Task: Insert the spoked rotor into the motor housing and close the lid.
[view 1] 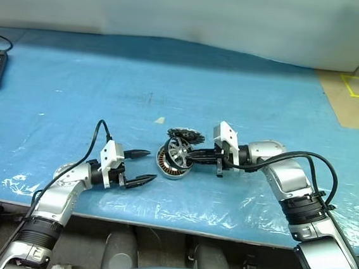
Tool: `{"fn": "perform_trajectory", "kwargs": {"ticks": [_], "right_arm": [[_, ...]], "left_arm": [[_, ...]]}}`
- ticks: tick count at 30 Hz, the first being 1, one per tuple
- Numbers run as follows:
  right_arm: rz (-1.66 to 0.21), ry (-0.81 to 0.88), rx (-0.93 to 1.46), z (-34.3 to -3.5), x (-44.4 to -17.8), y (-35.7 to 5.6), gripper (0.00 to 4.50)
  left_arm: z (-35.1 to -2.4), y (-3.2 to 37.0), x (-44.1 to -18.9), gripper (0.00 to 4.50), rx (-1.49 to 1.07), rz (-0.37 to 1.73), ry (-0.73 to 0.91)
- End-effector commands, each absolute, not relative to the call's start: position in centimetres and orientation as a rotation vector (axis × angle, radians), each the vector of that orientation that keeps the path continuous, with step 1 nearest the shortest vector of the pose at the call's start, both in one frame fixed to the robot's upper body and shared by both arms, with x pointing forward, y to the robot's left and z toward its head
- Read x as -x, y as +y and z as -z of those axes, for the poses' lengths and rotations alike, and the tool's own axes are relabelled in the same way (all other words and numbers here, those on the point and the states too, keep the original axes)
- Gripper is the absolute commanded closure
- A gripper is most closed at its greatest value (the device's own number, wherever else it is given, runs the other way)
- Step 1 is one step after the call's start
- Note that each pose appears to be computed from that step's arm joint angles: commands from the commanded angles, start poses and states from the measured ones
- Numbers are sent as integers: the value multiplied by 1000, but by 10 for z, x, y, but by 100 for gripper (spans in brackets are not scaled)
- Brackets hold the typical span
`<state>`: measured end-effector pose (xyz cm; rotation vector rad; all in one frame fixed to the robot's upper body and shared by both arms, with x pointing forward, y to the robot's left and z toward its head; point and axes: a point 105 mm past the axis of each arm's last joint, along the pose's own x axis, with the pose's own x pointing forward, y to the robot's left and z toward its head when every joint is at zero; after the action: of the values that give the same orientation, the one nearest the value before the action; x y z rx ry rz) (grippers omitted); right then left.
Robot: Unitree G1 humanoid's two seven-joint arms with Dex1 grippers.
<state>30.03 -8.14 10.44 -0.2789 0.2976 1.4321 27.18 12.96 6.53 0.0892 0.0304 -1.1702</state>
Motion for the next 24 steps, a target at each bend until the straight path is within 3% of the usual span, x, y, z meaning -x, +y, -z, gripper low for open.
{"fn": "perform_trajectory", "kwargs": {"ticks": [1, 9, 13, 24], "right_arm": [[-1453, 276, 308, -109, -297, -79, 446], [-1458, 295, 295, -107, -297, -79, 446], [-1440, 270, 329, -106, -300, -80, 339], [-1458, 223, 294, -116, -298, -79, 339]], "left_arm": [[-72, 131, -272, 51, -107, 1169, -4], [-75, 131, -271, 51, -108, 1167, -3], [-75, 132, -272, 51, -110, 1167, -2], [-73, 133, -272, 51, -109, 1169, 4]]}}
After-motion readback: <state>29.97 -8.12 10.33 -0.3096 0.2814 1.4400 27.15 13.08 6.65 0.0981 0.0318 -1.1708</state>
